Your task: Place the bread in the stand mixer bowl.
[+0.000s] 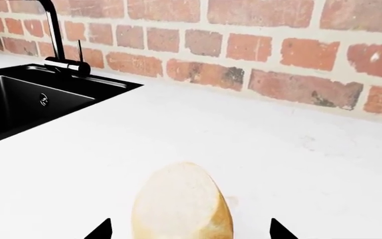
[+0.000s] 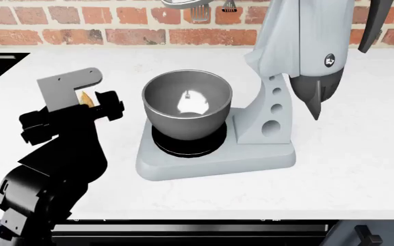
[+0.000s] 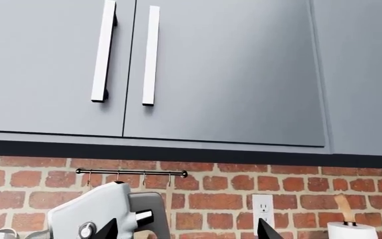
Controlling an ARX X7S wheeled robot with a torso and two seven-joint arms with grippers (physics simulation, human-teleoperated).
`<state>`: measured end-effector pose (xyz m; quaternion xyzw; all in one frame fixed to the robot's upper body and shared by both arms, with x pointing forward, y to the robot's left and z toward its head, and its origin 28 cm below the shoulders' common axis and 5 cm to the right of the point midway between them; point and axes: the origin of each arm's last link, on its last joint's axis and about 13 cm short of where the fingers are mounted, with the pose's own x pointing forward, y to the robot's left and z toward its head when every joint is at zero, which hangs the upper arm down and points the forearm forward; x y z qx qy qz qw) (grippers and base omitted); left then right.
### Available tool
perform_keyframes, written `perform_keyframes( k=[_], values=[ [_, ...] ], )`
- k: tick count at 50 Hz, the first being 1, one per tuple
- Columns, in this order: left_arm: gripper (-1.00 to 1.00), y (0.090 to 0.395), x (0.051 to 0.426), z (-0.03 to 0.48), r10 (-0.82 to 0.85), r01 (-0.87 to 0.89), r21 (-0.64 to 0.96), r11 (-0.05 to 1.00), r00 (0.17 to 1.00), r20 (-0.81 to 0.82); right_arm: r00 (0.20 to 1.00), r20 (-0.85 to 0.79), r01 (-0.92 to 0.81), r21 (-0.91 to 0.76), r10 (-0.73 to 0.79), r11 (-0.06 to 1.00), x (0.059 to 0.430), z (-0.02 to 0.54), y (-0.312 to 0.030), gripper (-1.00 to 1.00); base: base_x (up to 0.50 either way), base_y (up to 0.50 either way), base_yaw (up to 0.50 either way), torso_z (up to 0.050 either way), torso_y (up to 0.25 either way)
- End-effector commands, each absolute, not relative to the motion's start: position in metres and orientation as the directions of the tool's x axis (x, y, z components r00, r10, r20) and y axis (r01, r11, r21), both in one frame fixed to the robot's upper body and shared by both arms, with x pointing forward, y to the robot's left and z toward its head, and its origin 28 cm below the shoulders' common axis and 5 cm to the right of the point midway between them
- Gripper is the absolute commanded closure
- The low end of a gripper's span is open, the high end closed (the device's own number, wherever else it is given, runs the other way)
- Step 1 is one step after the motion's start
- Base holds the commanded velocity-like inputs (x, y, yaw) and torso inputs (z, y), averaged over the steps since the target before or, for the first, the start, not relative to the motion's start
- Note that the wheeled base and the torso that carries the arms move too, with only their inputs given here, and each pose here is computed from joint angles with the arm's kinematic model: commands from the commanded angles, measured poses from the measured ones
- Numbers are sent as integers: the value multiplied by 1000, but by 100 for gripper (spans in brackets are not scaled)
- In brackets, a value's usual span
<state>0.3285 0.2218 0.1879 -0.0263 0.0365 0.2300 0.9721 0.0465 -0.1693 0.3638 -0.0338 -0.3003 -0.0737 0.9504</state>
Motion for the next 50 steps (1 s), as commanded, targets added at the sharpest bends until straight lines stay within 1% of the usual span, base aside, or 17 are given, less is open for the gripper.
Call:
perform_keyframes(
  k=[1, 6, 16, 27, 37, 47, 48, 50],
  values=[
    [-100, 224, 328, 182, 467, -472, -35, 881, 879, -95, 809, 576, 162, -22, -120, 987, 46, 363, -169, -100, 0, 0, 0, 0, 0],
    [-100, 225, 330, 180, 482, -487, -34, 873, 871, -97, 810, 574, 164, -18, -124, 986, 46, 363, -170, -100, 0, 0, 0, 0, 0],
    [-100, 225, 341, 169, 443, -450, -33, 892, 887, -130, 815, 567, 162, -23, -120, 987, 49, 361, -169, -100, 0, 0, 0, 0, 0],
    [-100, 232, 354, 165, 469, -476, -29, 879, 874, -125, 816, 566, 159, -24, -117, 987, 50, 359, -170, -100, 0, 0, 0, 0, 0],
    [-100, 235, 355, 165, 492, -499, -31, 866, 862, -118, 818, 564, 156, -26, -115, 987, 50, 358, -170, -100, 0, 0, 0, 0, 0],
    [-100, 233, 357, 165, 468, -474, -29, 880, 877, -110, 819, 563, 154, -28, -112, 988, 51, 358, -170, -100, 0, 0, 0, 0, 0],
    [100, 233, 356, 165, 466, -471, -31, 881, 878, -106, 819, 563, 154, -28, -112, 988, 51, 357, -170, -100, 0, 0, 0, 0, 0],
    [100, 231, 355, 165, 455, -459, -28, 888, 885, -102, 820, 562, 155, -28, -112, 988, 51, 357, -170, -100, 0, 0, 0, 0, 0]
  ],
)
